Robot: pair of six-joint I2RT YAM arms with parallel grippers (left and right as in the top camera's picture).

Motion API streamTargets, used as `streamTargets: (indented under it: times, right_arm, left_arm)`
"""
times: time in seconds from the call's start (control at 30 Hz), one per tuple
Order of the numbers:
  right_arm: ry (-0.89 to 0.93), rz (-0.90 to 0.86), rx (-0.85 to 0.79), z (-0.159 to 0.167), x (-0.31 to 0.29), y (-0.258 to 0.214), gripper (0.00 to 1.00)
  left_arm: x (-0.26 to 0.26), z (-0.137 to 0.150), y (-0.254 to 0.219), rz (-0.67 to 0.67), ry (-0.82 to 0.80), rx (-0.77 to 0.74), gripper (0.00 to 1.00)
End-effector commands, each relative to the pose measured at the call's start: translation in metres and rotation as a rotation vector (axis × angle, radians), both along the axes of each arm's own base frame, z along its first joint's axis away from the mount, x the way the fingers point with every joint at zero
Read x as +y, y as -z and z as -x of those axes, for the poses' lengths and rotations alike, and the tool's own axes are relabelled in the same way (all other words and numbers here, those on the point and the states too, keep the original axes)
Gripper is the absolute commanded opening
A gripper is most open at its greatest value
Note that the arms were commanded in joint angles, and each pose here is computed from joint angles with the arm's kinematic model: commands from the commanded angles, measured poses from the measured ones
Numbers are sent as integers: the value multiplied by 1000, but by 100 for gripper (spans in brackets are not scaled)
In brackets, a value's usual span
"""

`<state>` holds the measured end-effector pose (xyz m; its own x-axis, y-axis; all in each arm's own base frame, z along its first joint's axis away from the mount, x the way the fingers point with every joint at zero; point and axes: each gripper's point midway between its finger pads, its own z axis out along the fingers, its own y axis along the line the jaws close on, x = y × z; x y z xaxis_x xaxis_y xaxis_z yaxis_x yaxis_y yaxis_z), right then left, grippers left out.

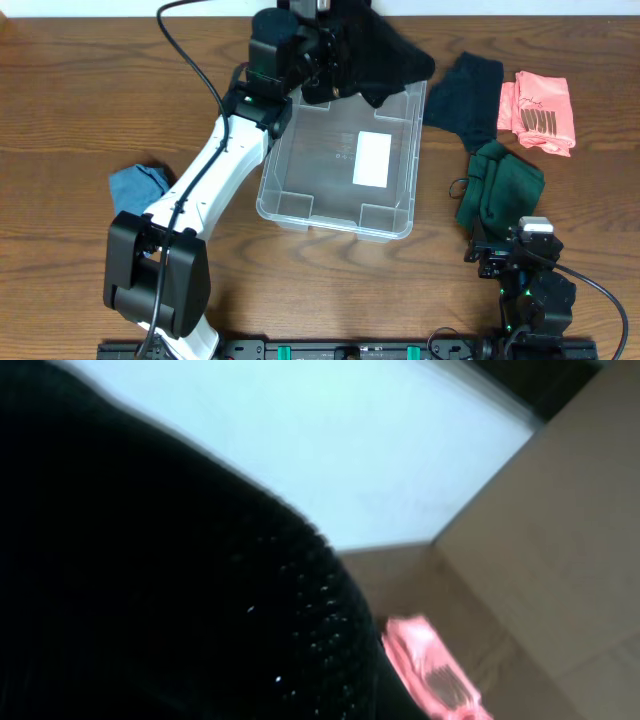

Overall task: Pack container
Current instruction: 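Lift the black garment and carry it over the clear bin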

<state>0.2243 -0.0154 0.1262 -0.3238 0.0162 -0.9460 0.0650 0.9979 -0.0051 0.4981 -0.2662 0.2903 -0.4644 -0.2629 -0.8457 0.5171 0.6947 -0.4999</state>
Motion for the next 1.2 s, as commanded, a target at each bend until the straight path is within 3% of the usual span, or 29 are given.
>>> streamTargets:
  times: [0.0,0.2,0.4,0.53,0.73,1.03,1.17]
  right_arm:
    - [7,-14,0,0,-1,2,99]
    - [7,-14,0,0,-1,2,99]
    - [7,-14,0,0,-1,2,99]
    - [7,-14,0,0,-1,2,99]
    - [7,-14,0,0,-1,2,99]
    - [7,-14,0,0,-1,2,99]
    - [7,-14,0,0,-1,2,99]
  left_arm:
    - [-12,15,-2,-15,38,40,6]
    - [-27,42,46,-96,79,213,6]
    - [-21,50,78,-185,-19,311,6]
    - [-27,42,59,-147,-25,234,6]
    - [-23,35,-10,29,-82,98,6]
    - [16,53,-20,15,-252,202,6]
    - [26,61,4,19,-313,342,6]
